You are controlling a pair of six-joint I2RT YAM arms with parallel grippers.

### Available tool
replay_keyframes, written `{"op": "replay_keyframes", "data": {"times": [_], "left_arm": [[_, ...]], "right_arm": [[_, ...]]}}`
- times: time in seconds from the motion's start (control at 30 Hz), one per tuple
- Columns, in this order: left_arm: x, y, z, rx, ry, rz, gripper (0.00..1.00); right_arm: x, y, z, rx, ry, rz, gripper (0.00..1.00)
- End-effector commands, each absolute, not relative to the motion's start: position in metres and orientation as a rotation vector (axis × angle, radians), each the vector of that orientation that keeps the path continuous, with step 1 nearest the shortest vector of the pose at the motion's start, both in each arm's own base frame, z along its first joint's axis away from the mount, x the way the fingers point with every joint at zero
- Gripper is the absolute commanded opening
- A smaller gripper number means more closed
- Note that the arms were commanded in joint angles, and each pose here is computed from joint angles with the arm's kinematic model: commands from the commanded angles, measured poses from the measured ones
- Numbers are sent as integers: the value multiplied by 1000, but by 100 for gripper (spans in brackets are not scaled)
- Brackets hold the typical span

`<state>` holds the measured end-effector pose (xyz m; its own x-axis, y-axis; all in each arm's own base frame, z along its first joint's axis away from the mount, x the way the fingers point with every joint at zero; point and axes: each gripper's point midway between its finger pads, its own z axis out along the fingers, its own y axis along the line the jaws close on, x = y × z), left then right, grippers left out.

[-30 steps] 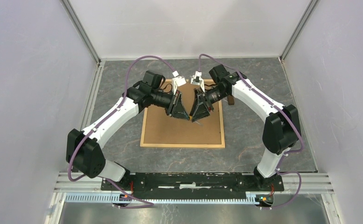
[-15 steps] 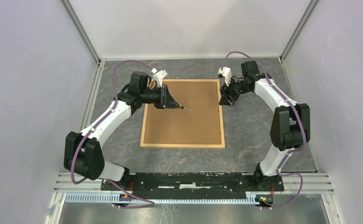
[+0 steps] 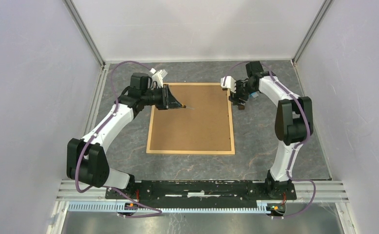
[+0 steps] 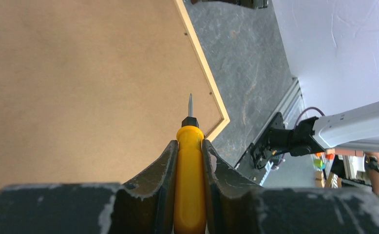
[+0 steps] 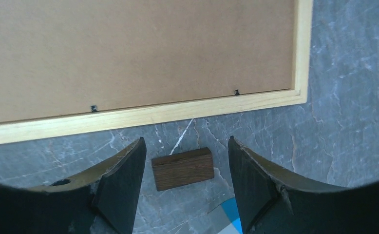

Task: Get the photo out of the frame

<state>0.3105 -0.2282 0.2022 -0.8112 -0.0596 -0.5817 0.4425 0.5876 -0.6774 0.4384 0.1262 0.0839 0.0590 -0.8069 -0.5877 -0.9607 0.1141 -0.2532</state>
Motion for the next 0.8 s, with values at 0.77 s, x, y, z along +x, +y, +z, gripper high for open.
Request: {"op": "replay_keyframes", "data": {"times": [0.77], "left_arm": [[336, -190, 206, 128, 2188, -1084, 2]], "right_arm": [[391, 186, 15, -2047, 1611, 488, 68]]}}
